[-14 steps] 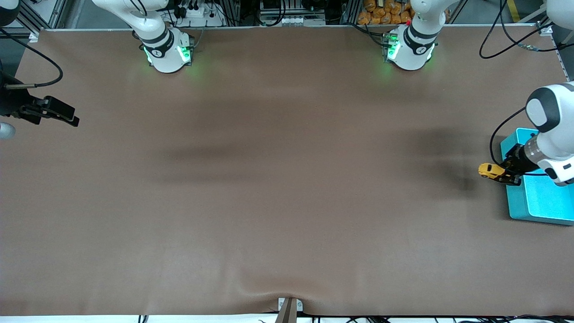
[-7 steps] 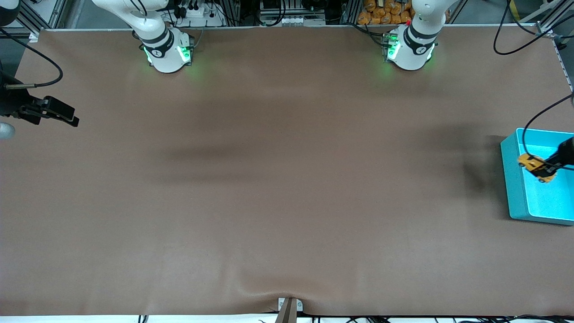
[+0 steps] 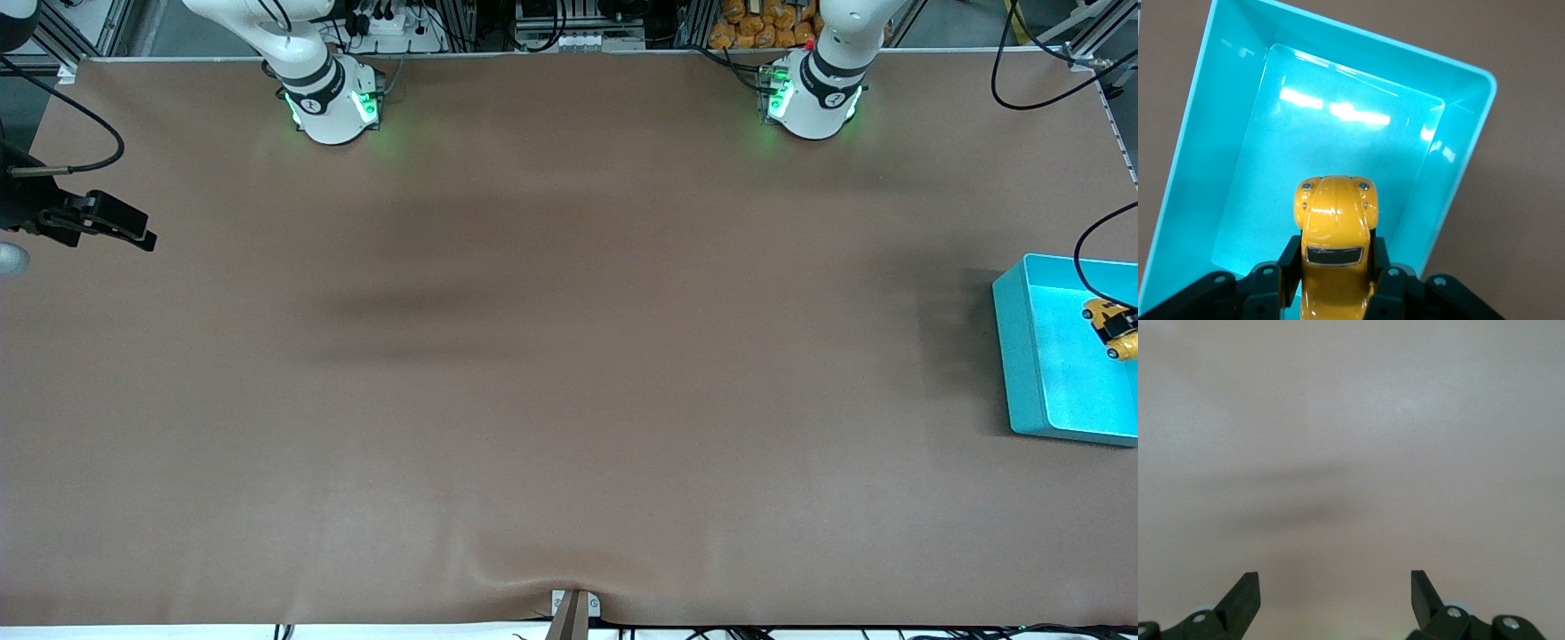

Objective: Wind and store yellow beetle car
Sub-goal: 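Lift the car with the left gripper and lower it into the box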

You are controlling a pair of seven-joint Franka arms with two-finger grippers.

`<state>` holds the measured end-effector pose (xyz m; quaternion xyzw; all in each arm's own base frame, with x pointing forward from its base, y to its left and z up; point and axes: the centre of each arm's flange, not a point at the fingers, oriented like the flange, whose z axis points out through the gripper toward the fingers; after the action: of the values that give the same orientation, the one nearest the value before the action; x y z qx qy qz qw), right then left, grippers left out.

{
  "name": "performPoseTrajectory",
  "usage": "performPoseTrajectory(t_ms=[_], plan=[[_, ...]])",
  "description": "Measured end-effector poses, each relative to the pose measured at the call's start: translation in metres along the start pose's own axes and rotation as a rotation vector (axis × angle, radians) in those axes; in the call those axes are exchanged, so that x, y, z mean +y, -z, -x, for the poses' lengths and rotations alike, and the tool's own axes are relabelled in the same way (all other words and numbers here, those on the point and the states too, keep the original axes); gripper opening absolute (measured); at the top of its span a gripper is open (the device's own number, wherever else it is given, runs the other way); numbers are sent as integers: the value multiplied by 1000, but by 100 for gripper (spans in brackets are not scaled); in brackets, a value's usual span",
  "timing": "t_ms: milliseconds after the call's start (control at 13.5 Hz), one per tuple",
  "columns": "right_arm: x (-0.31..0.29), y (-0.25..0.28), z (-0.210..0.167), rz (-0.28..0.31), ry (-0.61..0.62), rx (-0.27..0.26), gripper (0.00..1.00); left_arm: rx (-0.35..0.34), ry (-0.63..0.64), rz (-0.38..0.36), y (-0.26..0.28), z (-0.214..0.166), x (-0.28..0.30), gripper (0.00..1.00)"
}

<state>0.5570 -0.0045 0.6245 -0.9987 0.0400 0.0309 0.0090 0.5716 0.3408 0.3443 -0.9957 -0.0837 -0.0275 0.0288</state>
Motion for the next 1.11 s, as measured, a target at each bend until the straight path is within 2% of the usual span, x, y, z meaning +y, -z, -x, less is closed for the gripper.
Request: performPoseTrajectory(t_ms=[222,592,1110], plan=[[0,0,0,0,0,0,100,-11,-112,21,-27,-7,-25,45],[0,0,0,0,0,-2,100,-49,-217,73,-87,1,-63,45],[0,0,0,0,0,-2,100,-75,-255,107,-120,2,-57,45]])
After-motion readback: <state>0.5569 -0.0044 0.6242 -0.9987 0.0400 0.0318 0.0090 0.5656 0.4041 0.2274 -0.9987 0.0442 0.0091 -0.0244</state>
